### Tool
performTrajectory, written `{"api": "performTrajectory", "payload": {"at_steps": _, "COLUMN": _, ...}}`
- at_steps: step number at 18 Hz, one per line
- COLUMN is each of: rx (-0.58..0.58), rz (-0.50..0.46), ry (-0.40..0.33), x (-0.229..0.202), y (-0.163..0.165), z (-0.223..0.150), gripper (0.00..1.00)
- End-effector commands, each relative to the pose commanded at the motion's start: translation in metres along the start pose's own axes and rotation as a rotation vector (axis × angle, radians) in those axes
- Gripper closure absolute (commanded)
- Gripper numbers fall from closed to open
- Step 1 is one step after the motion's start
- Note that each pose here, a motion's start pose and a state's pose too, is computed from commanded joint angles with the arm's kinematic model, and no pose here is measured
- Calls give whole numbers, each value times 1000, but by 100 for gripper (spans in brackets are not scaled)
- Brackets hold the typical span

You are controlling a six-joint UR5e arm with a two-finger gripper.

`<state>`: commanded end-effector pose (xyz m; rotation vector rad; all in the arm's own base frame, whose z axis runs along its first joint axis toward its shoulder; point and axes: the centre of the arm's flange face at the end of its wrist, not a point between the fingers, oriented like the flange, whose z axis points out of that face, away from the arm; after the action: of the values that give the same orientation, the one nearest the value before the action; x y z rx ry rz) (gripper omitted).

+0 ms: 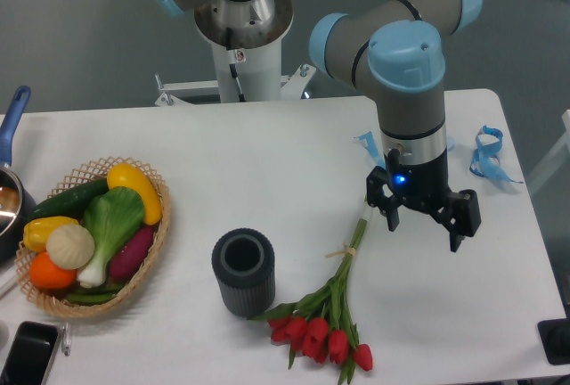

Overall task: Pick up the flowers from the table
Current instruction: 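Move the open gripper over the green stems of the red tulips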

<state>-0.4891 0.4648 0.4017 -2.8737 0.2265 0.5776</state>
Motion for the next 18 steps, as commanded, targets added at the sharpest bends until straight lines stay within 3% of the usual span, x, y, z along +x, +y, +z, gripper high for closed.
{"api": "performTrajectory", "payload": {"at_steps": 8, "rx": -8, "rz": -4, "ry": 18, "x": 9, "y": -1, "z": 13, "gripper": 0}}
{"api": "performTrajectory", "payload": {"at_steps": 13, "rx": 13, "rz": -128, "ry": -16, "x": 23, "y": 2, "z": 29, "gripper": 0}}
{"api": "performTrajectory", "payload": {"at_steps": 15, "rx": 10, "rz": -163, "ry": 0, "x": 28, "y": -2, "z": 38, "gripper": 0}}
{"api": "performTrajectory", "payload": {"at_steps": 18, "rx": -10, "rz": -144, "ry": 60, "x": 52, "y": -13, "z": 67, "gripper": 0}}
